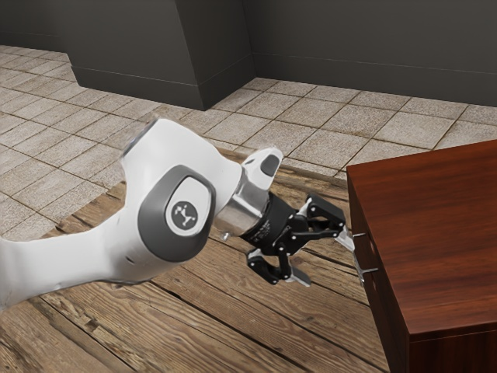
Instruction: Pull the drawer handle with one arm to open the drawer
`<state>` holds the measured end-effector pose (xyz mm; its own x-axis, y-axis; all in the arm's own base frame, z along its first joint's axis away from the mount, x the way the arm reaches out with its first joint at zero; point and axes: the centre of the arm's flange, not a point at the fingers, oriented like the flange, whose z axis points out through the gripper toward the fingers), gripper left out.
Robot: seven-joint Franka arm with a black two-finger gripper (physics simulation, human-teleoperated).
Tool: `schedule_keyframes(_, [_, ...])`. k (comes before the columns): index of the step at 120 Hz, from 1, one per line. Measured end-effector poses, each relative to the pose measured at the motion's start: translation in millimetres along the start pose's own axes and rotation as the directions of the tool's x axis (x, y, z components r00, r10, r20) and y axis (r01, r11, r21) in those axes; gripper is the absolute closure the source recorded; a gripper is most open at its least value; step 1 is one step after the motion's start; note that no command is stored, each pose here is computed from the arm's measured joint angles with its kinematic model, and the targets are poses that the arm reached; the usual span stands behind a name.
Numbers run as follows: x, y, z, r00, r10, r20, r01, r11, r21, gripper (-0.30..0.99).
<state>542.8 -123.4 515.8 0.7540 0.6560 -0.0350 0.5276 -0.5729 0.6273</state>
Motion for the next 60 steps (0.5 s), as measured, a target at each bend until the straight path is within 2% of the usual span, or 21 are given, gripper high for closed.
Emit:
schedule_keyframes(26, [-0.9, 1.5, 4.6, 1.0, 0.011, -0.009, -0.01, 1.0, 0.003, 0.0])
schedule_keyframes(60, [0.6, 3.9, 1.1, 0.994, 0.09, -0.065, -0.087, 0.995, 0.045, 0.0])
